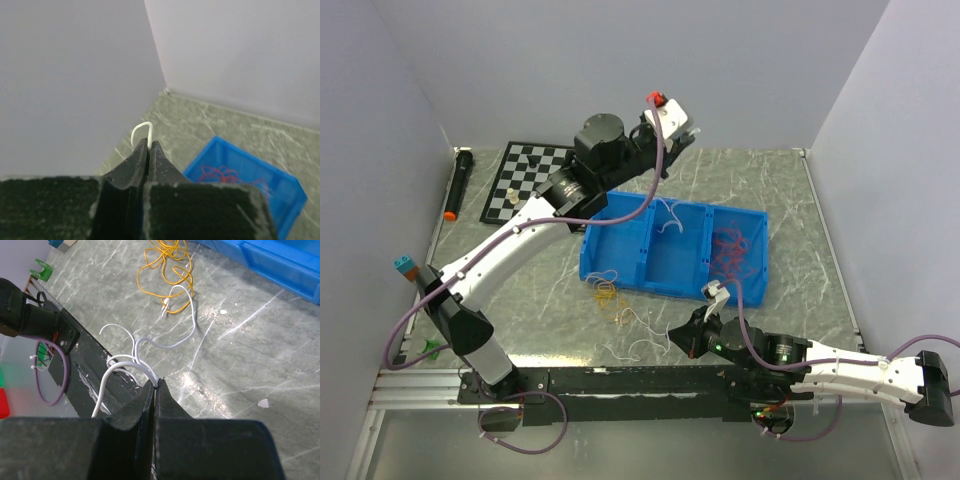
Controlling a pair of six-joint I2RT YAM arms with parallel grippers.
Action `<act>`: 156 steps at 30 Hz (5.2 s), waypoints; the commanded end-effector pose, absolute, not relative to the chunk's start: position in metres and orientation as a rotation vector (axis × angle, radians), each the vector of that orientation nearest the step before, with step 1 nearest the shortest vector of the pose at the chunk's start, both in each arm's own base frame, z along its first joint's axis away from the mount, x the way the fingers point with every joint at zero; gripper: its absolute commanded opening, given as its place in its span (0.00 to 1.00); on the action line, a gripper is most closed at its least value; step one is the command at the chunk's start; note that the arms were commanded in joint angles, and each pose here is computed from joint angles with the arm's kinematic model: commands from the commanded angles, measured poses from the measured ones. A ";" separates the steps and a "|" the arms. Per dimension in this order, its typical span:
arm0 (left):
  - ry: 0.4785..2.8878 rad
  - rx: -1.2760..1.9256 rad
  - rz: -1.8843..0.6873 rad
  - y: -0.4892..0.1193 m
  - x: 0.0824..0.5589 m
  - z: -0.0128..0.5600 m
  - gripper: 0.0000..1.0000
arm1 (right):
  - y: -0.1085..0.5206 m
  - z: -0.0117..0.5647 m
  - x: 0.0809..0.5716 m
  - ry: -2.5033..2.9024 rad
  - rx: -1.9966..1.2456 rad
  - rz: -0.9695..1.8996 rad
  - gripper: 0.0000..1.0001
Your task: Untangle the cables
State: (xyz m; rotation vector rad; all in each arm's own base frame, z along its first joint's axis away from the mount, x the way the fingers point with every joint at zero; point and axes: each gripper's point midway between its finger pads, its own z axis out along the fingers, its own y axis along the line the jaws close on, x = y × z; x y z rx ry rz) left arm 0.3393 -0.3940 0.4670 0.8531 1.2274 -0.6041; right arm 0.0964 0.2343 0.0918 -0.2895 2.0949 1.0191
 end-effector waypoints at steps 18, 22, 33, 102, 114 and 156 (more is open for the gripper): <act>1.653 0.803 -0.585 -0.414 0.372 0.327 0.11 | 0.235 0.098 0.100 2.042 -0.249 1.046 0.00; 1.736 0.756 -0.600 -0.412 0.376 0.310 0.16 | 0.236 0.099 0.101 2.043 -0.254 1.044 0.00; 1.808 0.790 -0.656 -0.414 0.360 0.306 0.77 | 0.238 0.103 0.101 2.038 -0.264 1.047 0.00; 1.718 2.089 -0.553 -0.274 0.158 0.032 0.01 | 0.147 0.236 0.119 1.746 -0.144 0.960 0.00; 1.797 1.955 -0.443 -0.210 0.158 0.046 0.01 | 0.094 0.368 0.132 1.453 -0.161 0.820 0.00; 1.483 1.275 -0.336 -0.241 0.225 0.324 0.01 | 0.202 0.332 0.327 1.507 -0.232 0.189 0.00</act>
